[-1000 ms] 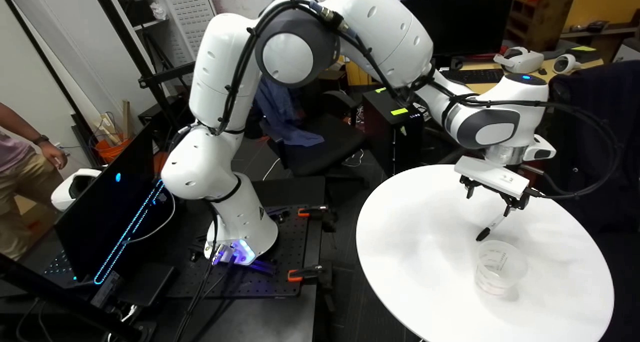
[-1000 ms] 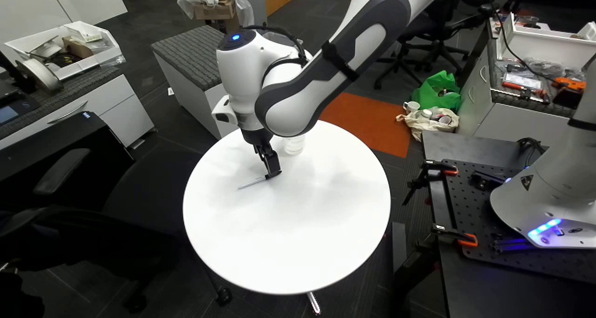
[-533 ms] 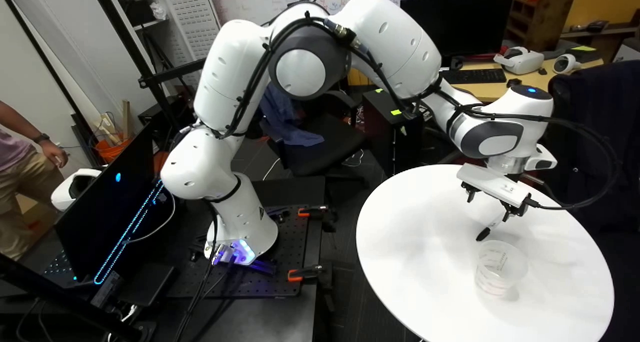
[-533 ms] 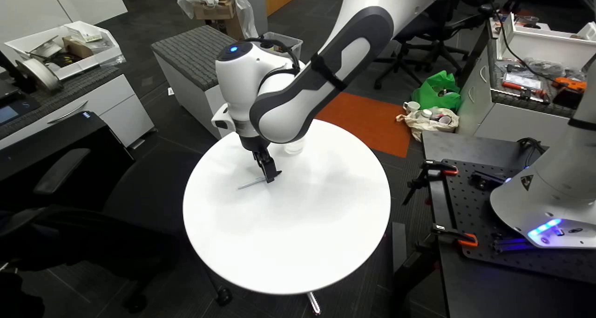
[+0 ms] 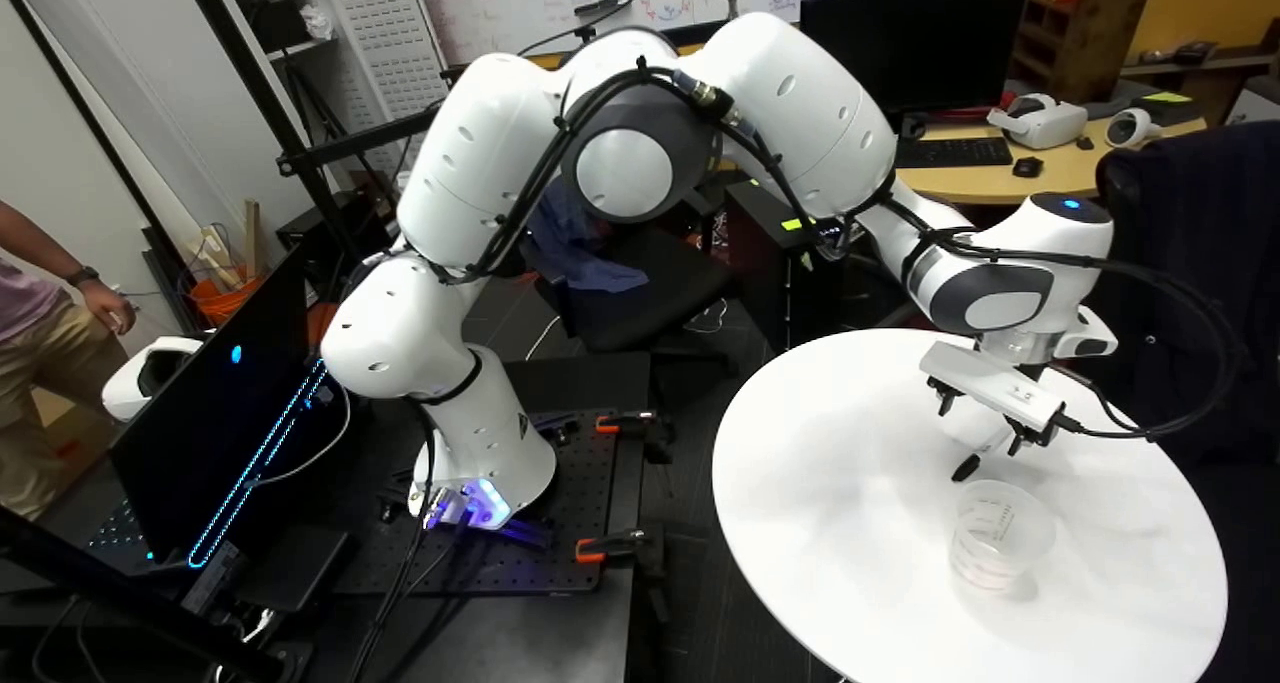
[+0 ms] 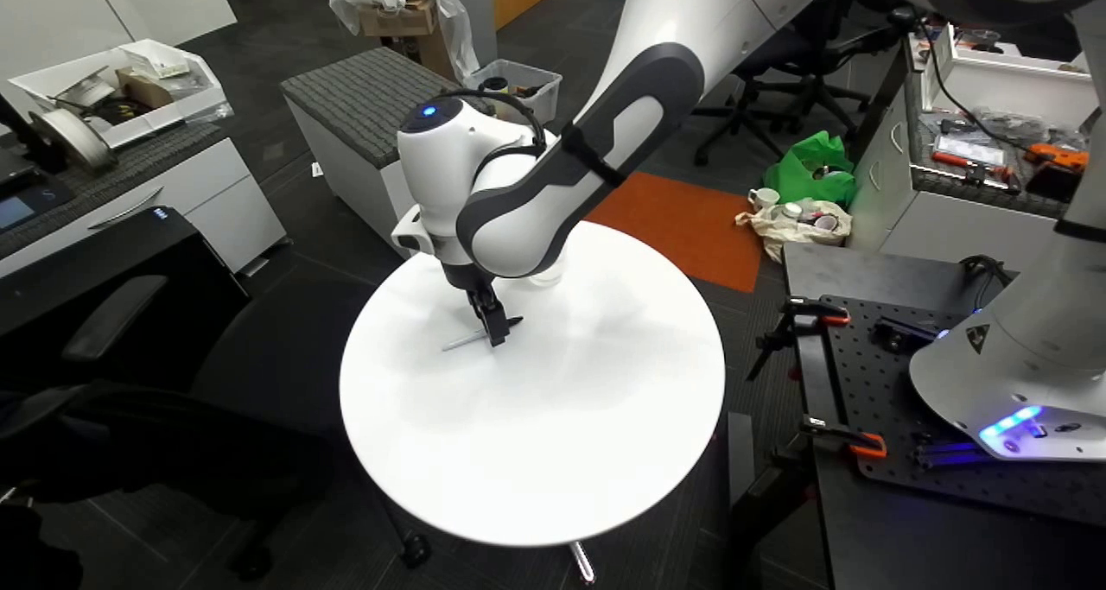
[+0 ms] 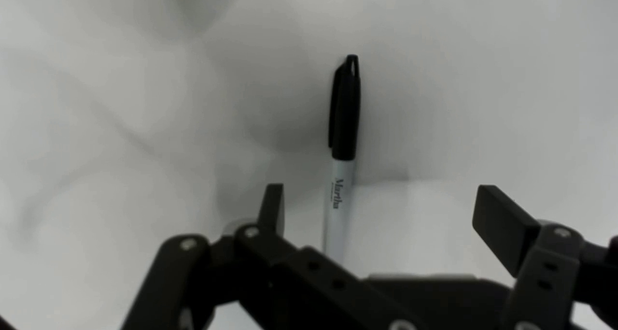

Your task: Move the cup to the right, place the pen inside the cup

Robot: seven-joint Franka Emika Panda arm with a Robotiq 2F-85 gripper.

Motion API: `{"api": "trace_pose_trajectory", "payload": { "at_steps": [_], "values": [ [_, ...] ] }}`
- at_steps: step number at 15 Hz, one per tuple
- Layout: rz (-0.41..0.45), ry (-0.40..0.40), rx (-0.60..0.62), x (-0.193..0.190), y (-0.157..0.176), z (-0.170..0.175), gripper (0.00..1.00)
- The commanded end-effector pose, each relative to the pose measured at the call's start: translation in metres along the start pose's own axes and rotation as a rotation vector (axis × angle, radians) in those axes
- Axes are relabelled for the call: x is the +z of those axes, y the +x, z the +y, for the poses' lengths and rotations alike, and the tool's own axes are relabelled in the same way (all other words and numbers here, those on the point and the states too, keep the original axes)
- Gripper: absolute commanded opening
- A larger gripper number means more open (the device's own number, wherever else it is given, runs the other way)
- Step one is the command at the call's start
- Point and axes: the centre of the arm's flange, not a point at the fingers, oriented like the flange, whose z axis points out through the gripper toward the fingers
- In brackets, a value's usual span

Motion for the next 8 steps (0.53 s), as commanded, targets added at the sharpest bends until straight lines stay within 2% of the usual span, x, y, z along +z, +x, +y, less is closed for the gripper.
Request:
{"api": "trace_pose_trajectory", "payload": {
  "at_steps": [1,8],
  "values": [
    [0.01,0.014,-0.004,0.004,0.008,0.011,1.0],
    [0.001,0.021,0.008,0.02,0.013,0.019,1.0]
  ]
}}
